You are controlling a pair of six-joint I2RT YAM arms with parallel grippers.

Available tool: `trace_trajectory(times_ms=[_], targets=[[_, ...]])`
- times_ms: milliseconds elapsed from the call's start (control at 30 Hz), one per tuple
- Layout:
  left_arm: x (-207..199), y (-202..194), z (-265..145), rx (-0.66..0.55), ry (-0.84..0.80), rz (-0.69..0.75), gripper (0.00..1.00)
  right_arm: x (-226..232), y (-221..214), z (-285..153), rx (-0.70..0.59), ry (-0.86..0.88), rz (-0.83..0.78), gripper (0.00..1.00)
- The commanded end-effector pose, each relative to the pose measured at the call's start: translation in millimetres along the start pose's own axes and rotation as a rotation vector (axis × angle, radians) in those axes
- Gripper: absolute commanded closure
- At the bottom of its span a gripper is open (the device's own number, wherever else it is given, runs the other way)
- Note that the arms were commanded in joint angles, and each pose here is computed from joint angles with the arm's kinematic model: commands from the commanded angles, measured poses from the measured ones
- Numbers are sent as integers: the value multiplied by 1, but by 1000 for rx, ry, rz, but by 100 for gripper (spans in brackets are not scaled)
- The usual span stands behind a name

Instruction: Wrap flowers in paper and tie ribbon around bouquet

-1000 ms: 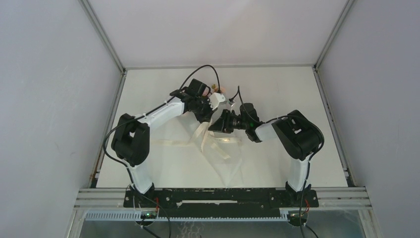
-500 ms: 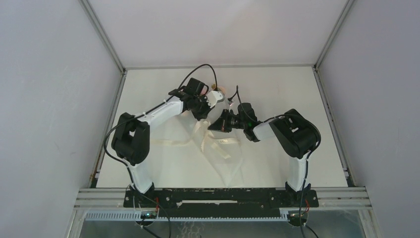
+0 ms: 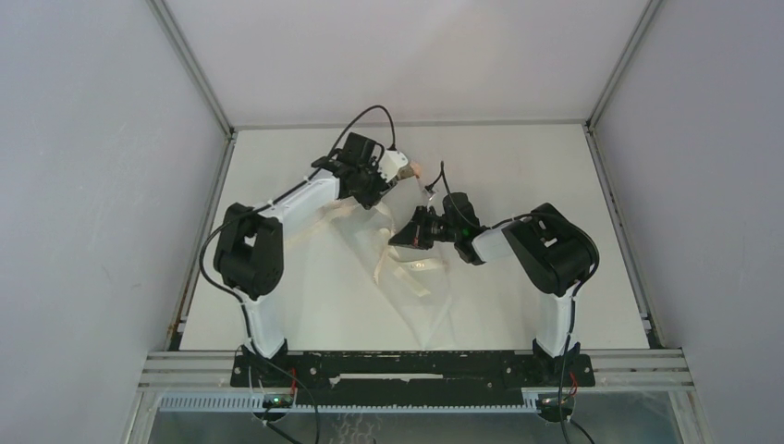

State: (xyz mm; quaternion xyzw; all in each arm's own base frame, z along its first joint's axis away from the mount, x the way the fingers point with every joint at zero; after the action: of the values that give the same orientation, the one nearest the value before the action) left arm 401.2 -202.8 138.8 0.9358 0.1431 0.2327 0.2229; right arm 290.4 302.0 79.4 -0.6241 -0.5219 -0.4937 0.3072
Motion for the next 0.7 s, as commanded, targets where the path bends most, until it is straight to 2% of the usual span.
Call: trace_trajectory(times_ms=[0, 33, 67, 167, 233, 300, 333, 400, 433, 600, 667], targets=[[6, 25, -66, -203, -17, -84, 40, 28, 10, -6, -40, 43, 10, 100], [5, 26, -75, -210, -14, -83, 32, 28, 10, -6, -40, 43, 26, 100], [3, 26, -83, -215, -25, -81, 29, 28, 10, -6, -38, 43, 42, 100], [-22, 25, -93, -237, -143, -28, 28, 28, 11, -7, -30, 44, 86, 100], [-47, 20, -86, -240, -230, 65, 28, 28, 10, -7, -25, 47, 104, 100], [-66, 15, -77, -232, -287, 150, 24, 30, 10, -8, -23, 49, 118, 100], [-73, 14, -71, -227, -308, 176, 21, 30, 10, -8, -24, 48, 120, 100], [-82, 13, -58, -224, -345, 191, 4, 31, 10, -9, -26, 41, 127, 100], [-84, 12, -52, -223, -362, 193, 1, 32, 10, -10, -29, 40, 128, 100], [-78, 5, -26, -172, -316, 176, 1, 33, 9, -15, -41, 41, 133, 100], [-77, 4, -21, -154, -310, 151, 9, 32, 9, -16, -44, 39, 133, 100]])
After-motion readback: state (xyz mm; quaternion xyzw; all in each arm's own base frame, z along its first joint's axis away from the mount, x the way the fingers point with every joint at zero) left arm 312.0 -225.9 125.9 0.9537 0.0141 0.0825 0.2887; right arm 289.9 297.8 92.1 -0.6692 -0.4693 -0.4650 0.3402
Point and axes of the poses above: each gripper's point midway between its finger pads, its own z axis out along the fingers, its own x axis along the line the jaws close on, y = z × x, the point moved 5 cm from there along -z, back along the fingers, and after that the axes turned 14 degrees about z, right-handed, at the moved point
